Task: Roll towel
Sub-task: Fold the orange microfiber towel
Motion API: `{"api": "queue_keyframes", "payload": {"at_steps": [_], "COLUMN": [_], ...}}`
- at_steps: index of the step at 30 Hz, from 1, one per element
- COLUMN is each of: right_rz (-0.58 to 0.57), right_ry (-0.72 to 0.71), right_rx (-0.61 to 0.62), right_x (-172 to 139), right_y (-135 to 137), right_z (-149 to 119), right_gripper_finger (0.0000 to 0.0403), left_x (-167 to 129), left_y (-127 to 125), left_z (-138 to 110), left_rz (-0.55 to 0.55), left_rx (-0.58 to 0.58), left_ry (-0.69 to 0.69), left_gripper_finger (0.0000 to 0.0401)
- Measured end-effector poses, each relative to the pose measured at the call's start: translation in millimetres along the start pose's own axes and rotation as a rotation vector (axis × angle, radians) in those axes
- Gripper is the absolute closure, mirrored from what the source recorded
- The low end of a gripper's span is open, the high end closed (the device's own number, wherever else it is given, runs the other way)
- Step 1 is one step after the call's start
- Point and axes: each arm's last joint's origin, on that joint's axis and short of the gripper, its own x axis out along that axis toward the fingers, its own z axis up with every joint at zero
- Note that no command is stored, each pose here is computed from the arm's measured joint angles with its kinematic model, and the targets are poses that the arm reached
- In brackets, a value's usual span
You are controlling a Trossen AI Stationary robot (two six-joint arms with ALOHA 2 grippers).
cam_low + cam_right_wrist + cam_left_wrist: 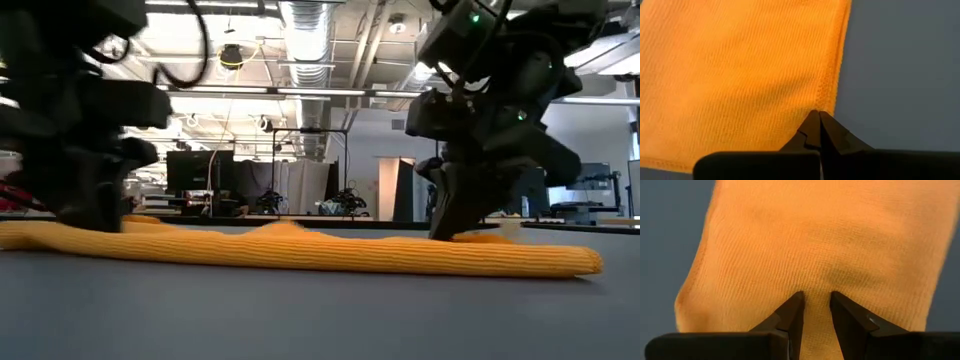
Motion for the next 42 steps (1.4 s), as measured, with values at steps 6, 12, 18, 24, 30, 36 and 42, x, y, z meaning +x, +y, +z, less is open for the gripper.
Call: {"api": "queue_keyframes", "payload": {"at_steps": [6,12,18,24,30,36,42], "right_rz": [0.027,0.106,0.307,0.156,-0.011,0.011,-0.035], "right_ry": [0.075,0.068,-0.118,-0.308,-0.338,-0.411,-0.412], "right_rx": [0.143,0.352,0.391,0.209,0.159,0.024,-0.023], "right_x": [-5,-17,-32,-40,-20,21,52], "right_y": [25,60,100,102,57,15,-32], "right_z": [-9,-14,3,26,35,50,75], "right_gripper_finger": [0.0394,0.0388,0.0383,0.0386,0.0387,0.0387,0.0387], "left_x": [7,14,6,-7,-4,6,9], "left_y": [34,82,119,121,91,45,21], "left_z": [12,28,57,79,75,54,36], "left_rz": [0.057,0.131,0.169,0.000,-0.181,-0.169,-0.093], "left_rx": [0.072,0.077,-0.001,-0.001,-0.066,-0.088,-0.139], "left_ry": [0.017,-0.018,-0.162,-0.262,-0.290,-0.332,-0.355], "left_gripper_finger": [0.0310,0.0310,0.0310,0.0310,0.0310,0.0310,0.0310]}}
